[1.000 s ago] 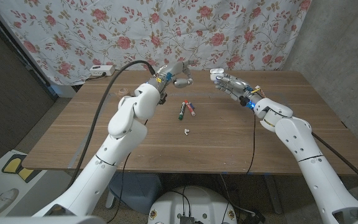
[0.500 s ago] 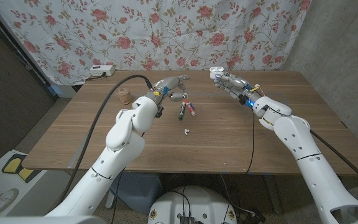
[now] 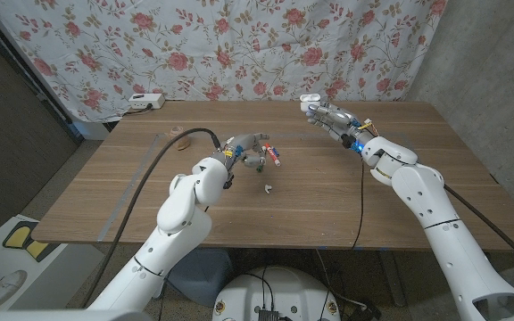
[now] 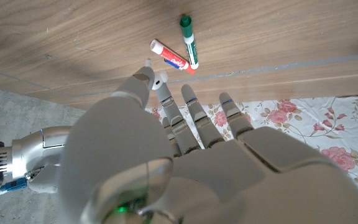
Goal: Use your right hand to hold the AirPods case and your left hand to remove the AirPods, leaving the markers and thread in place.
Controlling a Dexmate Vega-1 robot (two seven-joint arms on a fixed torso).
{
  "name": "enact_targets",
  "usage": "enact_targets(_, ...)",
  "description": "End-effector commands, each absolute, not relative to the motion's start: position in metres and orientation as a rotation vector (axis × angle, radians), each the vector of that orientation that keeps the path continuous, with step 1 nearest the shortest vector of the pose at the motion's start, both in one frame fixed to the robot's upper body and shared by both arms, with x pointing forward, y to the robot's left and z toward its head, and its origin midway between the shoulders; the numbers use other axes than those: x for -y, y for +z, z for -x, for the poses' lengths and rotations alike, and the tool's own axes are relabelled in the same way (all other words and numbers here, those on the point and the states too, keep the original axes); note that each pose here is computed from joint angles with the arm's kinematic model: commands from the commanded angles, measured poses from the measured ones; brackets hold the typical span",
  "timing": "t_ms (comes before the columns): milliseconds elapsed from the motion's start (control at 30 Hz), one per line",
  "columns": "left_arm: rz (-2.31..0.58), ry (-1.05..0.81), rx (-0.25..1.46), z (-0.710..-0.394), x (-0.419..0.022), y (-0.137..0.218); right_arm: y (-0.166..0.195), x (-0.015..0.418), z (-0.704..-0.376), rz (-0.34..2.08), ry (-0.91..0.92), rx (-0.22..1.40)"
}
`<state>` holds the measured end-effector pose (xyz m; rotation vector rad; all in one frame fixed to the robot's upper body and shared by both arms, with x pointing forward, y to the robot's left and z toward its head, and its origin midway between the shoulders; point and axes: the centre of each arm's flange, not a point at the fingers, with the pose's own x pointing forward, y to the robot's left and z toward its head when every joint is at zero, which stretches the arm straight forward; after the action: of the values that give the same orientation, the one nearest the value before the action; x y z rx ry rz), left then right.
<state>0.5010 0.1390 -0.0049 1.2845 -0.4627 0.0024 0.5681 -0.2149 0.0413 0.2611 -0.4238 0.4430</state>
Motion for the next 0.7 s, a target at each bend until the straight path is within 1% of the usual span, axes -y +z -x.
enact_targets(33, -1.269, -0.041, 0.350, -0.513, -0.147, -0.033, 0.042, 0.212, -0.569, -0.263, 0.445, 0.420)
enact_targets(267, -1.317, -0.034, 0.359, -0.516, -0.140, -0.038, 0.043, 0.212, -0.568, -0.261, 0.447, 0.424)
enact_targets(333, -1.262, -0.087, 0.345, -0.518, -0.140, -0.039, 0.043, 0.212, -0.567, -0.261, 0.448, 0.425)
enact_targets(400, -1.321, -0.055, 0.358, -0.517, -0.134, -0.041, 0.043, 0.212, -0.566, -0.261, 0.447, 0.427)
enact_targets(467, -1.297, -0.068, 0.352, -0.518, -0.134, -0.044, 0.043, 0.212, -0.566, -0.260, 0.446, 0.427)
enact_targets(533, -1.372, -0.059, 0.348, -0.519, -0.125, -0.048, 0.043, 0.213, -0.566, -0.260, 0.447, 0.428)
enact_targets(600, -1.343, -0.090, 0.342, -0.521, -0.125, -0.049, 0.043, 0.213, -0.566, -0.262, 0.448, 0.429)
enact_targets(700, -1.343, -0.065, 0.352, -0.521, -0.125, -0.048, 0.043, 0.213, -0.565, -0.263, 0.448, 0.429)
